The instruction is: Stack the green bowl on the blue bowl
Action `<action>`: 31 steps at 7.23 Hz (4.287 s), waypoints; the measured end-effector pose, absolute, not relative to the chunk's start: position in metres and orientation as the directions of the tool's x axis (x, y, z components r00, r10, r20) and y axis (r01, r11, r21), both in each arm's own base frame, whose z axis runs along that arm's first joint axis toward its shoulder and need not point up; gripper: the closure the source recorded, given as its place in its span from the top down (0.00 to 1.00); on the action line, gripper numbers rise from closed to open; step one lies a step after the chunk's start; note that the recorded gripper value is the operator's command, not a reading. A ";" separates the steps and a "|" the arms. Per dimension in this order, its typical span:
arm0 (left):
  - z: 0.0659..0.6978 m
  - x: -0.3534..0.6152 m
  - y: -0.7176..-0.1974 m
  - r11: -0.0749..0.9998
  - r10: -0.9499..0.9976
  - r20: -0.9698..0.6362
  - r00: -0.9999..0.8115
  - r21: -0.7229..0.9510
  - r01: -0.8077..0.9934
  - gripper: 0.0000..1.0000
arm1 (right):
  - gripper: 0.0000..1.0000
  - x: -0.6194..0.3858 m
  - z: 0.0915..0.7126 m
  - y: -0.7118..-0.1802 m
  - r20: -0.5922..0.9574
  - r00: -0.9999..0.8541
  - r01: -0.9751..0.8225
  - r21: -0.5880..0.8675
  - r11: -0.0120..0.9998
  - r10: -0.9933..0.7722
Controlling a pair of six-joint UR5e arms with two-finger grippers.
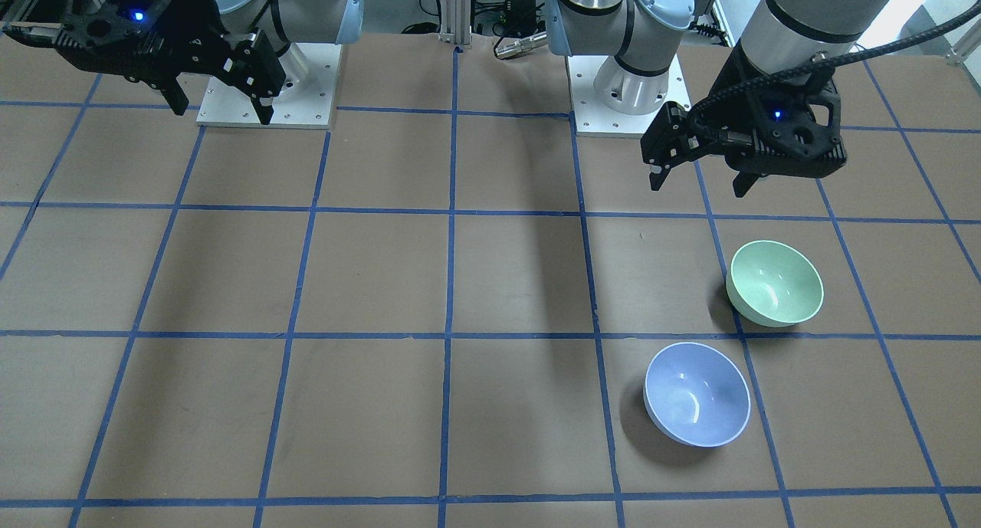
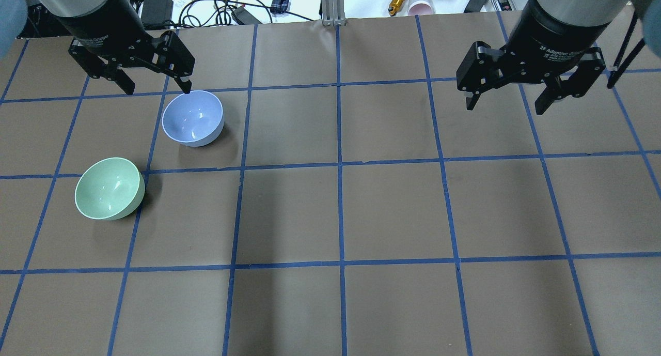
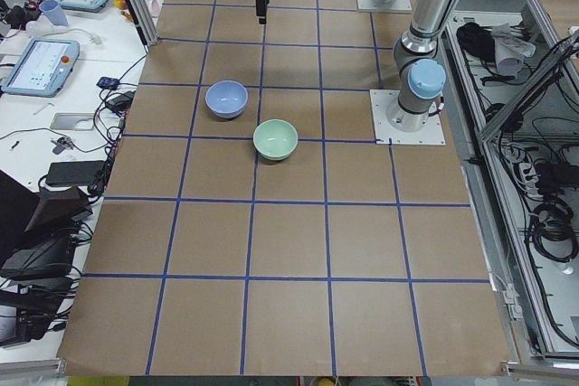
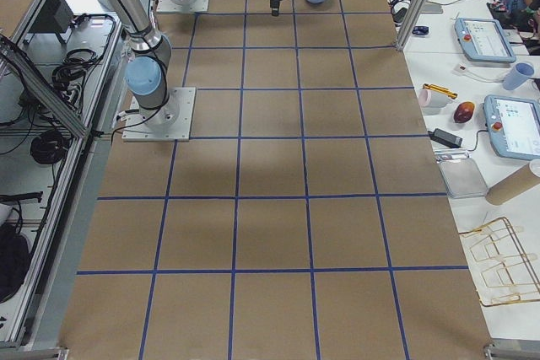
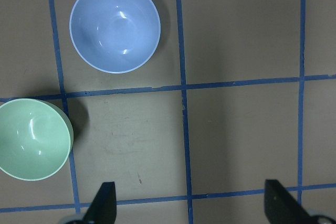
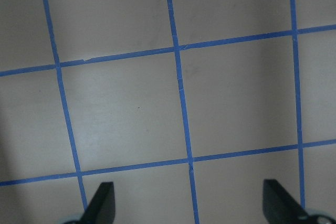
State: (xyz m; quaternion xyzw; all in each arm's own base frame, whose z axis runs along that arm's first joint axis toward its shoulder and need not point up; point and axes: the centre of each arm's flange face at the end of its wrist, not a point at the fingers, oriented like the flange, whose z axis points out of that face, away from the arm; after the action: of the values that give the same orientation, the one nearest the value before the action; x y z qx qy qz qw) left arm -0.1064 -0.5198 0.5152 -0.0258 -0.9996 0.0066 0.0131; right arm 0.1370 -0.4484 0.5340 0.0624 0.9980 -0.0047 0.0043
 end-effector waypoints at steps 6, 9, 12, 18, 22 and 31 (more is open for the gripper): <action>0.508 -0.087 -0.521 1.000 0.019 0.014 -1.000 0.014 0.019 1.00 | 1.00 0.137 0.534 -0.448 -0.009 -0.992 0.125 -0.009 0.992 0.125; 0.475 -0.012 -0.529 0.995 -0.023 -0.004 -1.000 0.100 -0.024 1.00 | 1.00 0.137 0.534 -0.448 -0.009 -0.992 0.125 -0.008 0.992 0.125; 0.407 0.074 -0.525 0.991 0.014 0.016 -1.000 0.133 0.016 1.00 | 1.00 0.137 0.534 -0.448 -0.009 -0.992 0.125 -0.009 0.992 0.125; 0.282 0.174 -0.503 0.991 0.125 0.012 -0.992 0.053 0.125 1.00 | 1.00 0.137 0.534 -0.448 -0.009 -0.992 0.125 -0.009 0.992 0.125; 0.238 0.216 -0.505 0.987 0.161 0.081 -0.984 -0.006 0.161 1.00 | 1.00 0.137 0.534 -0.448 -0.009 -0.992 0.125 -0.009 0.992 0.125; 0.185 0.232 -0.490 0.997 0.005 0.137 -0.990 0.077 0.016 1.00 | 1.00 0.137 0.534 -0.448 -0.009 -0.992 0.125 -0.008 0.992 0.125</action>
State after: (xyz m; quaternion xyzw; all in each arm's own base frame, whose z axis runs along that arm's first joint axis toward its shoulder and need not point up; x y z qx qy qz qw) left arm 0.2321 -0.4904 0.1848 -0.0051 -0.9969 -0.0389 0.0688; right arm 0.1370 -0.4484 0.5338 0.0625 0.9980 -0.0044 0.0043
